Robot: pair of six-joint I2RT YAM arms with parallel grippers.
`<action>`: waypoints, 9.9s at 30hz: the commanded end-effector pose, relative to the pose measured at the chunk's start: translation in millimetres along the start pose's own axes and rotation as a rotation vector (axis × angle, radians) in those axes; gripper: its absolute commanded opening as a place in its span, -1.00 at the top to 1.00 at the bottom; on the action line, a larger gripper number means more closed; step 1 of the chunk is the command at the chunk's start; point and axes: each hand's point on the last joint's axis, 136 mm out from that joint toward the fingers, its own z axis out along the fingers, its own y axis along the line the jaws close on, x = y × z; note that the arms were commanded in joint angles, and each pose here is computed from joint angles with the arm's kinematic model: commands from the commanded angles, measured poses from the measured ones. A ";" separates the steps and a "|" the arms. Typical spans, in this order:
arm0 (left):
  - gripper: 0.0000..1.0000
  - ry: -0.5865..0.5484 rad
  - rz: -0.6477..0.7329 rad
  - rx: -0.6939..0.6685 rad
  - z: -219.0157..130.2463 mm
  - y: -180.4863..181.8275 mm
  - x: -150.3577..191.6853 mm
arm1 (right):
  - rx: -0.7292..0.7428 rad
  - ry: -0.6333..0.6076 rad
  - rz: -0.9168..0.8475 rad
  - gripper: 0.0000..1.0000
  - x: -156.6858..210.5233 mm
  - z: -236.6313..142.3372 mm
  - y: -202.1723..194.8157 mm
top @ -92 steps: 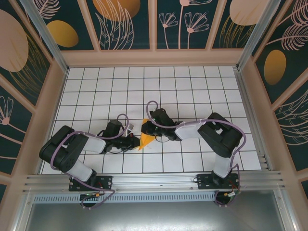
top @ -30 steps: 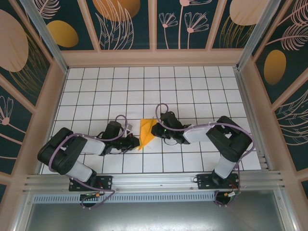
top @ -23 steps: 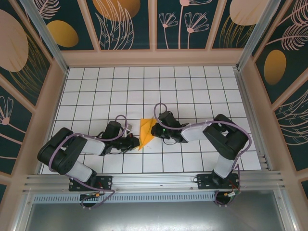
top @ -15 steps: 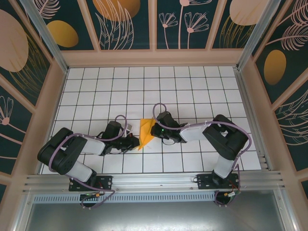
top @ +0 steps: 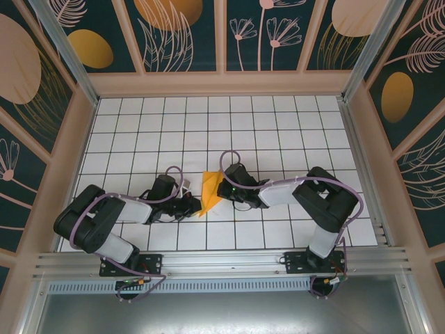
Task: Fold a paper plane with a square sheet of paper (pick it up from the middle)
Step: Fourth fold the wing at the center of the table.
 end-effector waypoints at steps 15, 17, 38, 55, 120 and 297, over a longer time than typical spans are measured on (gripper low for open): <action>1.00 0.043 -0.067 -0.046 5.7 22.5 12.1 | -0.341 0.106 -0.146 0.98 0.8 6.2 76.8; 1.00 0.041 -0.068 -0.048 5.5 22.8 11.8 | -0.337 0.111 -0.144 0.99 0.1 10.4 76.5; 1.00 0.048 -0.090 -0.065 7.0 29.2 13.7 | -0.271 0.169 -0.104 0.96 8.8 36.5 44.3; 0.77 0.009 -0.057 -0.086 -0.1 22.2 6.9 | -0.168 0.229 -0.092 0.95 22.7 51.9 24.3; 0.75 -0.252 0.037 -0.257 -55.8 -7.2 -30.7 | -0.066 0.244 -0.093 1.00 29.8 61.1 7.7; 1.00 -0.059 -0.061 -0.515 -19.2 91.3 -4.5 | -0.031 0.059 -0.003 0.99 -81.3 56.2 -36.5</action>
